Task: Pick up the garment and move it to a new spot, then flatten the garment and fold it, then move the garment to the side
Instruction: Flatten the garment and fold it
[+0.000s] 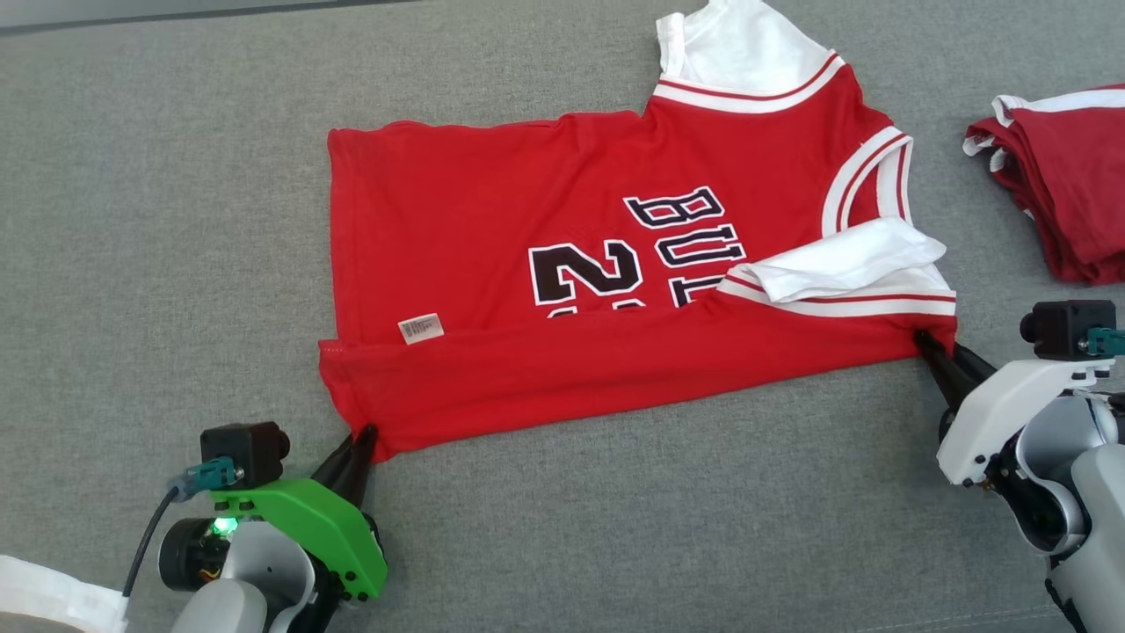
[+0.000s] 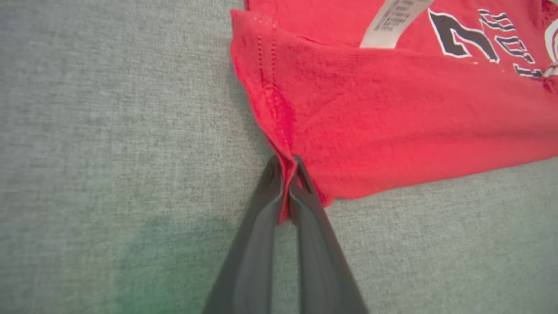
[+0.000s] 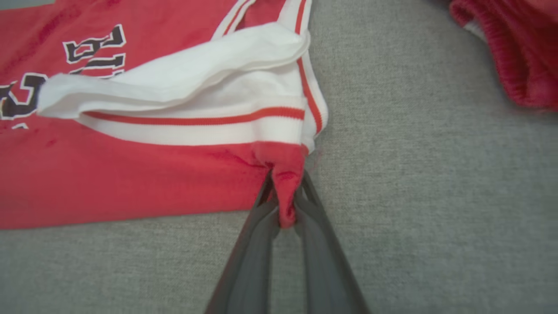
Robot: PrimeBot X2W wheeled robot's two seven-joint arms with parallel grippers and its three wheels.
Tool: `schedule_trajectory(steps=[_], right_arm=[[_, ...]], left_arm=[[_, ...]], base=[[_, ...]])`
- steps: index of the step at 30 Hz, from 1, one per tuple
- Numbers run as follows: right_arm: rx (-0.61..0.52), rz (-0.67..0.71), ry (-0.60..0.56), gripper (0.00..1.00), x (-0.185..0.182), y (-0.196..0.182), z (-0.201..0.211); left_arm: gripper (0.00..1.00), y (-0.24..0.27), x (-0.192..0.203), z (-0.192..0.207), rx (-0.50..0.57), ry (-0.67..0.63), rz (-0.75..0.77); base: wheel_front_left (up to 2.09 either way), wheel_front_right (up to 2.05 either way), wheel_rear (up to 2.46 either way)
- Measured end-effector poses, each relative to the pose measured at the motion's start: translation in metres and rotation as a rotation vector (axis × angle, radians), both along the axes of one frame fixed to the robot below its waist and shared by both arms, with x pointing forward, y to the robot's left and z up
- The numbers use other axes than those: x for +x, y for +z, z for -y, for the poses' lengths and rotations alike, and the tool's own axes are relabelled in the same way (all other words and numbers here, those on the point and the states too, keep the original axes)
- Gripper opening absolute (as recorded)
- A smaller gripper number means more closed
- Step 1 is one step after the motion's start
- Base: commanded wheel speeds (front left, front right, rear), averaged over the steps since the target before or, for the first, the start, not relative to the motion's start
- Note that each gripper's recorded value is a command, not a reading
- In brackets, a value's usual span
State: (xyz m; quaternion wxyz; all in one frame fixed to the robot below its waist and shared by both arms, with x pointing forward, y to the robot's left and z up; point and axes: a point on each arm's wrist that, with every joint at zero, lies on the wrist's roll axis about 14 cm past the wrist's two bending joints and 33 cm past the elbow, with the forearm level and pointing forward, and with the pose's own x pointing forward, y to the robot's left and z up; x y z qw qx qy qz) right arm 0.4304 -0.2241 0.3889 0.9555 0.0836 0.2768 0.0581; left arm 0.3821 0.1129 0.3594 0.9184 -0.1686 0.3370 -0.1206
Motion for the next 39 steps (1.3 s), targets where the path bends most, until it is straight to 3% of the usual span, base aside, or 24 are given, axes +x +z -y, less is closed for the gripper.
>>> schedule_trajectory(steps=[11, 20, 21, 22, 23, 24, 30, 35, 39], right_arm=[[-0.036, -0.075, 0.077, 0.00, -0.037, 0.025, 0.019], [-0.017, -0.235, 0.069, 0.00, -0.074, 0.004, 0.028], [-0.012, -0.249, 0.070, 0.27, -0.076, 0.000, 0.027], [-0.009, -0.259, 0.071, 0.77, -0.078, -0.004, 0.025], [-0.009, -0.266, 0.073, 1.00, -0.079, -0.007, 0.023], [-0.015, -0.267, 0.078, 1.00, -0.079, -0.008, 0.021], [-0.081, -0.171, 0.097, 1.00, -0.064, 0.018, 0.029], [-0.125, -0.048, 0.105, 1.00, -0.040, 0.061, 0.034], [-0.181, 0.021, 0.145, 1.00, 0.002, 0.086, 0.024]], left_arm=[[0.00, 0.048, -0.010, -0.026, 0.093, -0.100, 0.088], [0.00, 0.030, -0.063, -0.006, 0.033, -0.126, -0.076], [0.00, 0.028, -0.064, -0.004, 0.025, -0.121, -0.086], [0.08, 0.025, -0.065, -0.002, 0.017, -0.117, -0.095], [0.43, 0.023, -0.065, -0.002, 0.016, -0.109, -0.101], [1.00, 0.022, -0.065, -0.004, 0.025, -0.094, -0.098], [1.00, 0.036, -0.047, -0.030, 0.130, -0.017, -0.003], [1.00, 0.061, -0.033, -0.036, 0.182, -0.053, 0.070], [1.00, 0.080, 0.005, -0.026, 0.174, -0.096, 0.117]], base=[[0.00, 0.00, 0.00], [0.00, 0.00, 0.00], [0.00, 0.00, 0.00], [0.00, 0.00, 0.00], [0.00, 0.00, 0.00], [0.00, 0.00, 0.00], [0.00, 0.00, 0.00], [0.00, 0.00, 0.00], [0.00, 0.00, 0.00]])
